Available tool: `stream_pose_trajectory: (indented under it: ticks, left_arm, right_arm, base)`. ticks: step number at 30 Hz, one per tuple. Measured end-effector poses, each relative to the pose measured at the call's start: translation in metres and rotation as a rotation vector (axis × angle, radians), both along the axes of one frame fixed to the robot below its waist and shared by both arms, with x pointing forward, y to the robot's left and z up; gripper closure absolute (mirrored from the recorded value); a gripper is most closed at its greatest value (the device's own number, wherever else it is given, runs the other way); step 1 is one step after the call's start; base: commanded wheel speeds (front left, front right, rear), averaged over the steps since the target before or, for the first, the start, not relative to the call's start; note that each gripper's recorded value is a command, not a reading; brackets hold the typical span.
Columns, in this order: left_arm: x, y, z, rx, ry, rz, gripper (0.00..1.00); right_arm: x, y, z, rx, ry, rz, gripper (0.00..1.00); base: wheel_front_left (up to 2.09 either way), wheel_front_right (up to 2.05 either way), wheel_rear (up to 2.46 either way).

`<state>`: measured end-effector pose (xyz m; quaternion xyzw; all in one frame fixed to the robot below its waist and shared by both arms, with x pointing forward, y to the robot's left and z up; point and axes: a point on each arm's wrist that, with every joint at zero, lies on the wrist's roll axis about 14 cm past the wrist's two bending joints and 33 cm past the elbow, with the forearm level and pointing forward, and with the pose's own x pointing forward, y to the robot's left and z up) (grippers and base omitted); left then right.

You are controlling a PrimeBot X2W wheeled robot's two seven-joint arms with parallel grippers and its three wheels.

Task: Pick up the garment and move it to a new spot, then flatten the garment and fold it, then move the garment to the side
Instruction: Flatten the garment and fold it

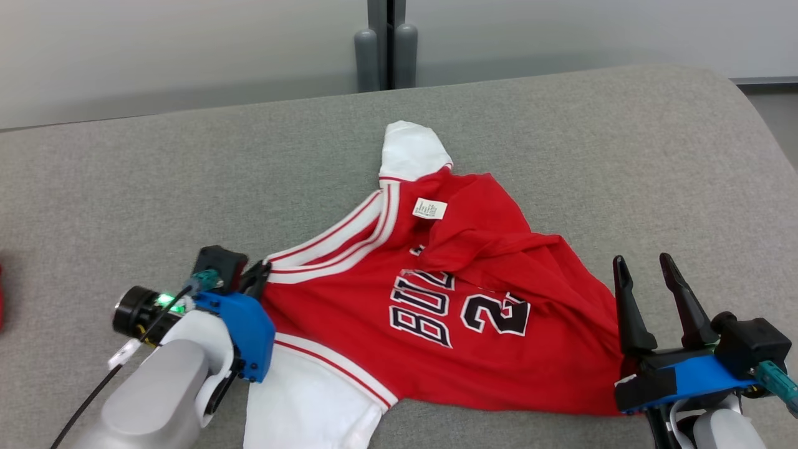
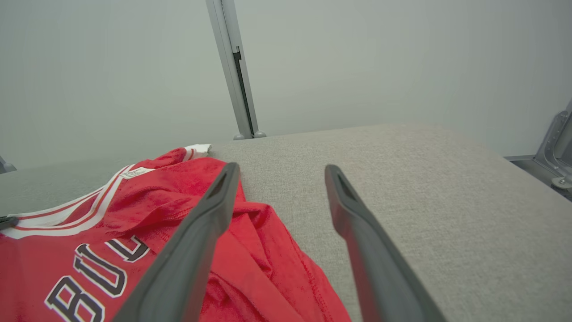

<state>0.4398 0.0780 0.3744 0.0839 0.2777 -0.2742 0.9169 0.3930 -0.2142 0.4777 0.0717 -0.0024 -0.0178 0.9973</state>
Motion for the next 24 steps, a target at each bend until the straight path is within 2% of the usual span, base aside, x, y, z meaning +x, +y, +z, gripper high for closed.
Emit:
stream_pose_trajectory:
  ticks: [11, 16, 17, 18, 19, 24]
  left_arm:
    - [-0.001, 0.104, 0.007, 0.005, -0.095, 0.323, 1.0]
    - [-0.004, 0.117, 0.011, 0.005, -0.118, 0.377, 1.0]
    - [-0.005, 0.115, 0.012, -0.003, -0.126, 0.376, 0.71]
    - [-0.005, 0.112, 0.015, -0.012, -0.141, 0.376, 0.18]
    - [-0.005, 0.11, 0.017, -0.023, -0.156, 0.371, 0.0]
    - [-0.003, 0.105, 0.037, -0.062, -0.258, 0.4, 0.0]
  right_arm:
    - [0.001, 0.005, -0.002, 0.0, 0.004, 0.013, 0.0]
    - [-0.001, 0.002, -0.005, -0.005, 0.015, 0.003, 0.0]
    - [-0.001, 0.002, -0.005, -0.005, 0.016, 0.003, 0.0]
    - [-0.002, 0.002, -0.006, -0.004, 0.017, 0.004, 0.0]
    - [-0.002, 0.003, -0.006, -0.004, 0.018, 0.006, 0.0]
    - [-0.004, 0.007, -0.003, 0.002, 0.011, 0.018, 0.0]
  base:
    - [0.0, 0.0, 0.0]
    - [0.0, 0.0, 0.0]
    - [0.0, 0.0, 0.0]
    - [0.0, 0.0, 0.0]
    - [0.0, 0.0, 0.0]
    - [0.0, 0.0, 0.0]
